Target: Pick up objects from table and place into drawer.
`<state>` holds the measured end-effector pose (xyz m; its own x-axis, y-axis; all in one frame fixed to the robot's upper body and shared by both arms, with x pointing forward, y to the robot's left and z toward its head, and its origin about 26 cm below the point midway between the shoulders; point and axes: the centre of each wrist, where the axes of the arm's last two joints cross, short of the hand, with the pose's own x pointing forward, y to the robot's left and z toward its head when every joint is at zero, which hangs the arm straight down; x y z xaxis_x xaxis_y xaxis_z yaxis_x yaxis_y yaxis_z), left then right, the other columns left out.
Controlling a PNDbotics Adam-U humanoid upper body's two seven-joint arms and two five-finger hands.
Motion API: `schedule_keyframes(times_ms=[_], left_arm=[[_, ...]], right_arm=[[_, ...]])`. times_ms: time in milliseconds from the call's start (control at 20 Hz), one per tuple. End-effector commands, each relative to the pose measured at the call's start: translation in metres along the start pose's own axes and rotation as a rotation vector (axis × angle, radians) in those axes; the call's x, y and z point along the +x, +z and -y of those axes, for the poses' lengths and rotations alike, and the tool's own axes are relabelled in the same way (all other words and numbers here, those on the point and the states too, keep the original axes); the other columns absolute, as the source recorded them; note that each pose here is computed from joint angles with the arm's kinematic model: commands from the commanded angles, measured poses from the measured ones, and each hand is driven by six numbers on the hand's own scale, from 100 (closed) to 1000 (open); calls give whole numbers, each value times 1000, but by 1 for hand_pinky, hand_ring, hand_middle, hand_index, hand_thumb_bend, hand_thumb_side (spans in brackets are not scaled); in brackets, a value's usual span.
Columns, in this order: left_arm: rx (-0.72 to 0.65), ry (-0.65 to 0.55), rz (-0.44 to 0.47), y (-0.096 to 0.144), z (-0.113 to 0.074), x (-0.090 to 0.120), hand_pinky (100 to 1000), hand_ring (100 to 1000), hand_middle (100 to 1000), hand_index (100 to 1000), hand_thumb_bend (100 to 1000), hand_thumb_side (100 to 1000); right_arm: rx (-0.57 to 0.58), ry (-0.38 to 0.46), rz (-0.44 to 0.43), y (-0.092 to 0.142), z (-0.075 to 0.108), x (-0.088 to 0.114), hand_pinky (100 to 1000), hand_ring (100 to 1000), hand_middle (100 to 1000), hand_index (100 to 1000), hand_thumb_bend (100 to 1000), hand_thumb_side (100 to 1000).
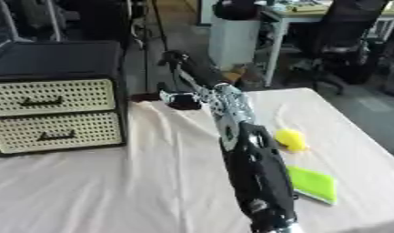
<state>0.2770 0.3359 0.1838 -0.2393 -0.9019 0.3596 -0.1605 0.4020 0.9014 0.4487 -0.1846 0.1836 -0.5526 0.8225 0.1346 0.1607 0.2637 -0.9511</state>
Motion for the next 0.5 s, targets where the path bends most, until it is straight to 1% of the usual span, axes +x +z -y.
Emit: schedule_keyframes(times_ms=[50, 500], left_arm=[[22, -4, -6, 3, -8, 0, 100, 162, 288, 717, 484, 1000], [-7, 12, -7, 5, -5, -1, 100, 163, 290, 723, 478, 1000]], right_arm=[[-58, 21, -9, 2, 22, -5, 964, 983, 911, 874, 100, 425], [-65, 12, -22, 6, 25, -7, 965, 984, 910, 873, 100, 425]])
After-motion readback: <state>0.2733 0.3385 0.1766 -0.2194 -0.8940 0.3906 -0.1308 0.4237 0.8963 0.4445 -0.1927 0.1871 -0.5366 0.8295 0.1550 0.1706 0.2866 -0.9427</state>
